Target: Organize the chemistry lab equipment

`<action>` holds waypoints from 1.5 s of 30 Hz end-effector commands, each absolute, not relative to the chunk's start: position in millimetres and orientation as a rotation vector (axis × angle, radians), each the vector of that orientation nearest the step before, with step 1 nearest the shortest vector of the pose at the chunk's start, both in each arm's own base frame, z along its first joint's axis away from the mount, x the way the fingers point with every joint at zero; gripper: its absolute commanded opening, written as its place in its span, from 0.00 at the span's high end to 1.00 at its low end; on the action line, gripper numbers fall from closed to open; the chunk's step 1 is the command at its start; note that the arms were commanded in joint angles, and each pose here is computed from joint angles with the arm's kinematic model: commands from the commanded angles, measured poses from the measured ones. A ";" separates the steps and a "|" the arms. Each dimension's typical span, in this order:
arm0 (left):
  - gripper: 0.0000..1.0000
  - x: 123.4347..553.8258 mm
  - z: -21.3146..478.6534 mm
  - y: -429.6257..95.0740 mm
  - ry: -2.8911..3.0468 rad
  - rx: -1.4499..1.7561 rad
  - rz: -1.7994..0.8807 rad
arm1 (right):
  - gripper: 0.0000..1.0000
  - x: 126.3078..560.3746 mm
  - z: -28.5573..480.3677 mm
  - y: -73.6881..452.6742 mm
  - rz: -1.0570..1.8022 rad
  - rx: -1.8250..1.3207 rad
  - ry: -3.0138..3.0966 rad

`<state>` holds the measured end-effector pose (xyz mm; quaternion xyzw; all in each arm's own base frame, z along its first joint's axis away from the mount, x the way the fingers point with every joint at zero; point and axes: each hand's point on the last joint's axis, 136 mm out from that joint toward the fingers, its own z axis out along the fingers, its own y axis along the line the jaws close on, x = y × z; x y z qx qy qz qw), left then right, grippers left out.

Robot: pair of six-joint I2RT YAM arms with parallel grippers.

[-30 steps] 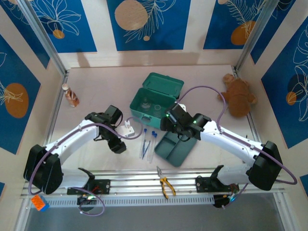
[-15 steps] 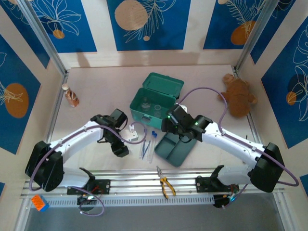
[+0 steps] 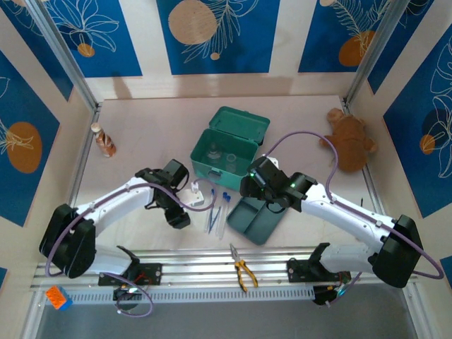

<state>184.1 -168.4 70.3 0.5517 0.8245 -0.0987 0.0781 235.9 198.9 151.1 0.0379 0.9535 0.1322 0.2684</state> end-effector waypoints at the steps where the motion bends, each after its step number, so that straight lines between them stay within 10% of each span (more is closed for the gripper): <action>1: 0.34 180.2 72.7 -164.4 2.444 1.667 -0.268 | 0.26 233.3 152.2 198.8 0.370 0.112 2.578; 28: 0.35 246.9 81.5 -87.3 2.609 0.895 -0.438 | 0.26 172.3 123.6 408.1 0.563 -0.712 2.744; 45: 0.36 271.7 81.8 -35.3 2.669 0.547 -0.440 | 0.26 187.7 72.0 440.3 0.398 -0.828 2.883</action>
